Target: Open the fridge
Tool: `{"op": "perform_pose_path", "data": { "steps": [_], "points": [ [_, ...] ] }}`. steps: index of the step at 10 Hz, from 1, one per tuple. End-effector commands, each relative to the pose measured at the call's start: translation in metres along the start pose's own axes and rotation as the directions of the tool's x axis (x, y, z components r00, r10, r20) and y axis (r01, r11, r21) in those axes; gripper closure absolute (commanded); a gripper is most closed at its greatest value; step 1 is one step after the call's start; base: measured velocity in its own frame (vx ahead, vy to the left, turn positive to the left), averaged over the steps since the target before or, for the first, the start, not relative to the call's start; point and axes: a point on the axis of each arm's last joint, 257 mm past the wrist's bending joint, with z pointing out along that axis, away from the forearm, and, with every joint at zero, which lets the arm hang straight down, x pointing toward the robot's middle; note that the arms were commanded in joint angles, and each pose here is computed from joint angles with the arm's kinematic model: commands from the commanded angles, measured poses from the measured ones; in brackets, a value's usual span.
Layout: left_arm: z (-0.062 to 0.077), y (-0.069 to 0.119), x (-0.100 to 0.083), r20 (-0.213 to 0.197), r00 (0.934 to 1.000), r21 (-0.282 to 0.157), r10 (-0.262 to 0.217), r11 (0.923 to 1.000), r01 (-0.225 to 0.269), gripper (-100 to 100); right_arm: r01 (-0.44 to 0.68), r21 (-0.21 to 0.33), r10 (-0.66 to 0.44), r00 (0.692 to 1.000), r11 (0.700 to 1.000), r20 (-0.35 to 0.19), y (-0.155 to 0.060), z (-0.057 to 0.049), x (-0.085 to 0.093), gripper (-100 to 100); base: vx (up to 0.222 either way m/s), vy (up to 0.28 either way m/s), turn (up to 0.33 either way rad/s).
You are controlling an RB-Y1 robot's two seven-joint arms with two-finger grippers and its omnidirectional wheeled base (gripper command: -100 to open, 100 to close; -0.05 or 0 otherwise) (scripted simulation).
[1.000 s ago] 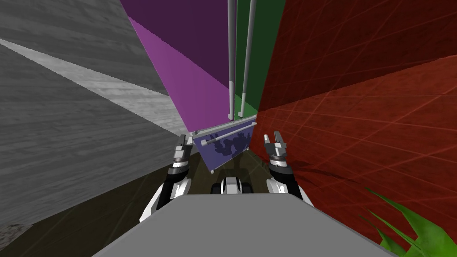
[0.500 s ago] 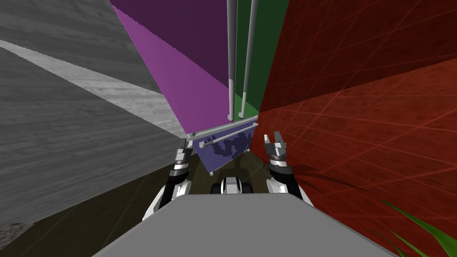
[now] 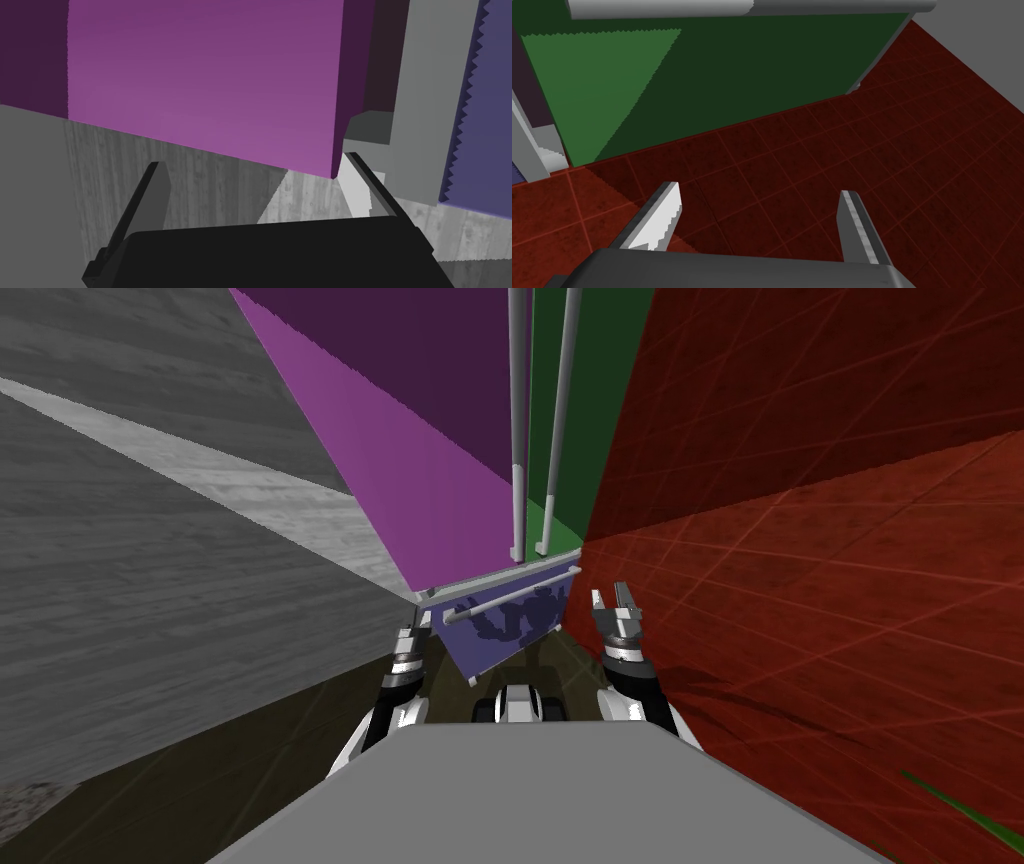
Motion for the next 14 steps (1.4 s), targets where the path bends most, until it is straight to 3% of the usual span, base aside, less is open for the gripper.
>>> {"op": "perform_pose_path", "data": {
  "steps": [1, 5, 8, 14],
  "points": [
    [-0.013, 0.019, -0.007, 0.018, 0.9998, -0.032, -0.012, 0.9994, 0.013, -100, 0.0, 0.0, 0.0, 1.0, 1.0, 0.0, 0.0, 0.0, 0.0, 0, 0.067, -0.024, 0.029],
    [-0.043, 0.056, -0.022, 0.069, 0.9969, -0.098, -0.037, 0.9942, 0.044, -100, 0.0, 0.0, 0.0, 1.0, 1.0, 0.0, 0.0, 0.0, 0.0, 0, 0.096, -0.055, 0.054],
    [-0.059, 0.072, -0.029, 0.098, 0.994, -0.129, -0.048, 0.9898, 0.06, -100, 0.0, 0.0, 0.0, 1.0, 1.0, 0.0, 0.0, 0.0, 0.0, 0, 0.074, -0.026, 0.033],
    [-0.105, 0.11, -0.041, 0.194, 0.9779, -0.203, -0.077, 0.9721, 0.117, -100, 0.0, 0.0, 0.0, 1.0, 1.0, 0.0, 0.0, 0.0, 0.0, 0, 0.075, -0.038, 0.045]
  ]
}}
